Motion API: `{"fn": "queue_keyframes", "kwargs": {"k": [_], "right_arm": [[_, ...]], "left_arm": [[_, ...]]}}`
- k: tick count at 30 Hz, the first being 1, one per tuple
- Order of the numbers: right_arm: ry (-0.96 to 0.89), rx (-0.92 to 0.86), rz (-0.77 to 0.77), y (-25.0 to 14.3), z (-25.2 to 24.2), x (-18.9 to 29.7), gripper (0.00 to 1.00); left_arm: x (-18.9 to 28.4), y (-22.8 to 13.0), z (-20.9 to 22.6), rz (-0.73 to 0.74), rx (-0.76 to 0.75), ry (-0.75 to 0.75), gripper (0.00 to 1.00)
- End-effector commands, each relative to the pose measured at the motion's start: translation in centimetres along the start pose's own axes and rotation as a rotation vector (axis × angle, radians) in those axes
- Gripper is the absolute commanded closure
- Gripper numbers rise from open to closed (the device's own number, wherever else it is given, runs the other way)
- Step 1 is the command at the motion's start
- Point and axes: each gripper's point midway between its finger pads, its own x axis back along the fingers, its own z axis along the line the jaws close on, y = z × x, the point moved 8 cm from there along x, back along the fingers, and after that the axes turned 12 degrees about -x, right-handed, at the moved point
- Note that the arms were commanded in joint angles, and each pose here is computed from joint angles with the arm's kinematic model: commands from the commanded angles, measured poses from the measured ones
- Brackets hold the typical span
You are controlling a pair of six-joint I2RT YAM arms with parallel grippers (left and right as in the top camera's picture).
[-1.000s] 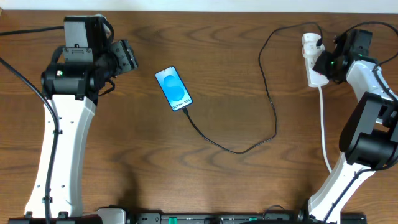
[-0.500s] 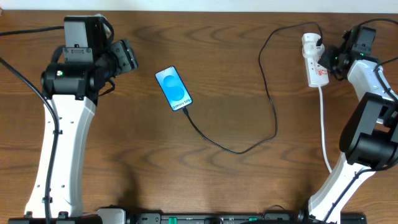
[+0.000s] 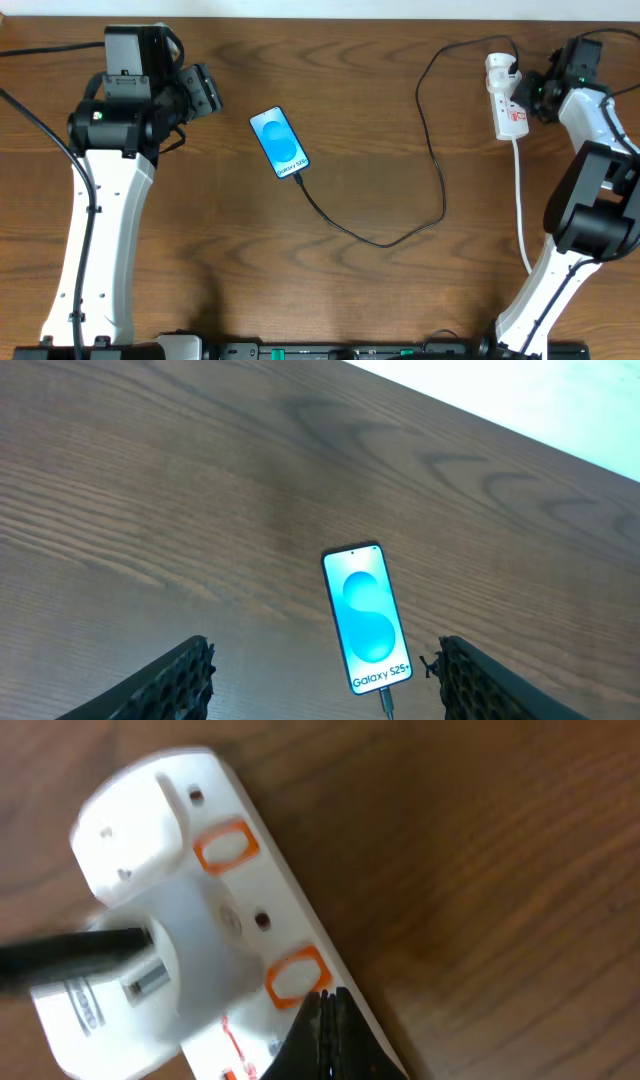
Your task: Plug charger to phone and switch on socket
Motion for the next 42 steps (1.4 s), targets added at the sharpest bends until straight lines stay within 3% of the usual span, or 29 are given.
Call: {"fn": "queue_keyframes", "kwargs": {"k": [1,42], "right_arm": [[0.01,-0.018,-0.005,1.4,0.3,-0.5,0.99],[0.02,-0.061,0.044,-0.2,1.9,-2.2,0.99]], "left_arm": [[-0.3,0.0,0.3,0.005,-0.005,0.017,0.27],[-0.3,0.0,0.3,0.005,-0.005,0.017,0.27]]}}
